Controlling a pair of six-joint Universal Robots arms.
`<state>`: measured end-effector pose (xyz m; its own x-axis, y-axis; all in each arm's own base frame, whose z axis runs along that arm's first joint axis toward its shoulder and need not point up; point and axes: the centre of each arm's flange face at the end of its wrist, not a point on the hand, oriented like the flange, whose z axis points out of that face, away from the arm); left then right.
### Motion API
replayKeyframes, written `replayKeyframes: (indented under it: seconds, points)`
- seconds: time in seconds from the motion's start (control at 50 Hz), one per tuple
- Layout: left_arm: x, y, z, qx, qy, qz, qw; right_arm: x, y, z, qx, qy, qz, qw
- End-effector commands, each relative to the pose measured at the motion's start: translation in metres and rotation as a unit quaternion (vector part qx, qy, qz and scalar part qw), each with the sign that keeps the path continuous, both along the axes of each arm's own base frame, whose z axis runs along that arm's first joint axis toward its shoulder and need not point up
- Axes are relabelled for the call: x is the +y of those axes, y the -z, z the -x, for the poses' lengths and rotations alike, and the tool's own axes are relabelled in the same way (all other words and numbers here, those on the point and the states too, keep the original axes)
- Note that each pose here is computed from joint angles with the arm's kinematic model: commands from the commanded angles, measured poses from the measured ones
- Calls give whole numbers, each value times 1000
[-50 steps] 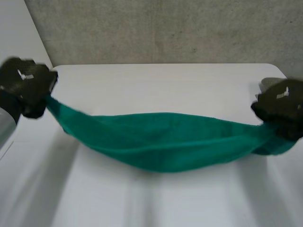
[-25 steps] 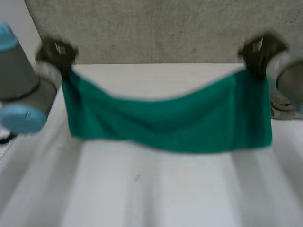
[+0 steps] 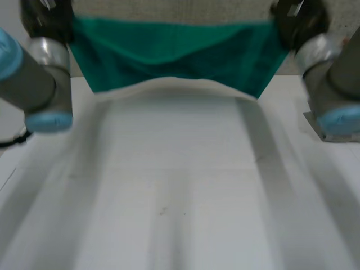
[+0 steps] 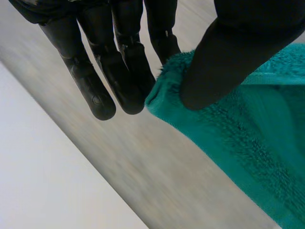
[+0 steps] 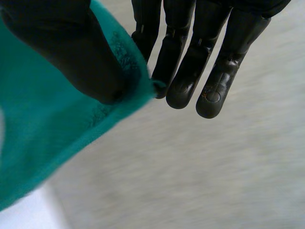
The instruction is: Fold the laundry.
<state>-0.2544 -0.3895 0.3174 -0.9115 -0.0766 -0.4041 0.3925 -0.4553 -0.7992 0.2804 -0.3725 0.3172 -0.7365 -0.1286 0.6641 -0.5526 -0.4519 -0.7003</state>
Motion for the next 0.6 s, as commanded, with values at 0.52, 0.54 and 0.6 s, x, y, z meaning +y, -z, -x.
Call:
replayKeyframes:
  seconds: [0.52, 0.54, 0.6]
  points:
    - [180, 128, -81, -303, 49, -457, 835, 156, 98, 94, 241, -31, -490, 838]
    - [184, 127, -82, -312, 52, -459, 830, 156, 97, 97, 253, -32, -482, 838]
    - [187, 121, -83, -328, 60, -446, 831, 152, 98, 100, 253, -24, -473, 844]
